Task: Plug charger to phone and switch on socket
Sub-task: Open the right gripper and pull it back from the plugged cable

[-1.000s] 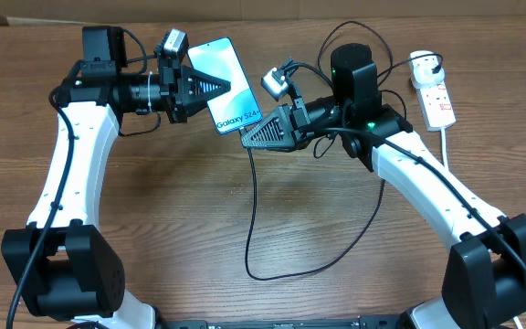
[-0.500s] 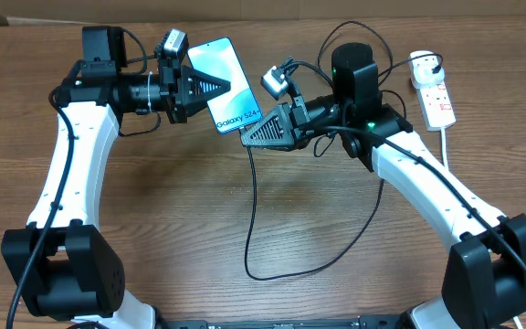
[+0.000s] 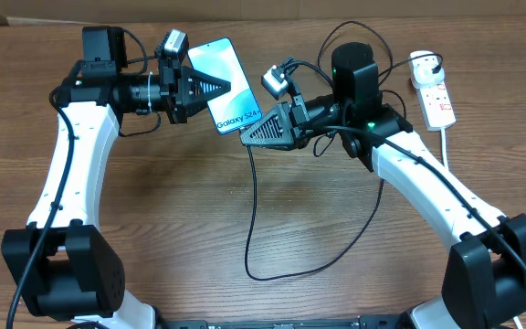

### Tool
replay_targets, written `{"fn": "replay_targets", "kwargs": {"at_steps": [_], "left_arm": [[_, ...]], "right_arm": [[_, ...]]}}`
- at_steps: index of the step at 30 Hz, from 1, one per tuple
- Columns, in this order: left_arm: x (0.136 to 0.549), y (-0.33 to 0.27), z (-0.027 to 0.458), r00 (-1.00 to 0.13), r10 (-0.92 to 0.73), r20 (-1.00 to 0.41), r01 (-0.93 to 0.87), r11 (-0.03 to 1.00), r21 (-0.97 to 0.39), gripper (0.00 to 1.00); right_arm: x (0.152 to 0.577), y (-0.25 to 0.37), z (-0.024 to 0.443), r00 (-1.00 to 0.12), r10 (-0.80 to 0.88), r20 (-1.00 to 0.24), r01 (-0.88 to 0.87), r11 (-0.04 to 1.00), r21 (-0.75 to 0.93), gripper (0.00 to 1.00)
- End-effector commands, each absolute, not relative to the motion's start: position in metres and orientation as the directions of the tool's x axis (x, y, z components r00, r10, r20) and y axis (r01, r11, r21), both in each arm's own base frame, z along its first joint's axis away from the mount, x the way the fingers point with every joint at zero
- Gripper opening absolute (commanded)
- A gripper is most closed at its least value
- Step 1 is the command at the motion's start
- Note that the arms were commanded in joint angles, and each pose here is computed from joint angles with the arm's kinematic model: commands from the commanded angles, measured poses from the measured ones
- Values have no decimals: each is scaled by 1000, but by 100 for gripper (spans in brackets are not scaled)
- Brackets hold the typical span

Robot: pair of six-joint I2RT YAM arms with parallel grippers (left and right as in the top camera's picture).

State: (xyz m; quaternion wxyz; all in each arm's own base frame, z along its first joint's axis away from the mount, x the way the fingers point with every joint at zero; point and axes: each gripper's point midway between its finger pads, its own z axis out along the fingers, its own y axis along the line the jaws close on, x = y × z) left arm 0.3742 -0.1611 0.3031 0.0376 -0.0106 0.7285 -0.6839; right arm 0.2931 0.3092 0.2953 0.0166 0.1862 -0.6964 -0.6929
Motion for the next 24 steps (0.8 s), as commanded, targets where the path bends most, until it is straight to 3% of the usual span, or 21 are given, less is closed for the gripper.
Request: {"fn": "replay_targets", "kwargs": {"at_steps": [1,4,7,13,17,21,24], "left_arm": [[359,-172,319,-999,7,-43,43,-10,-999,4],[359,-172,319,-999,7,-43,43,-10,-999,4],[359,-172,319,-999,6,-48,48,-9,-999,4],[365,-170,315,-997,-20,-73,72,25,-997,4],[373,-163,308,-995,-62,-75,71,66,-995,4],[384,-150,300,-989,-124,-78,63,121,-991,4],[391,-141,294,-982,-163,-94,68,156,-985,4]], "right_arm": [[315,308,297,-947,-182,-265,-273,16,962,9],[313,308,298,-945,-195,-262,-269,8,963,18],[310,307,299,-942,-212,-259,-265,-2,964,20],[307,307,300,-940,-224,-258,-263,-9,965,58],[305,306,301,-936,-238,-258,-262,-19,965,64],[302,306,301,-933,-250,-258,-260,-26,965,79],[302,305,301,-933,-252,-258,-260,-27,965,84]]}}
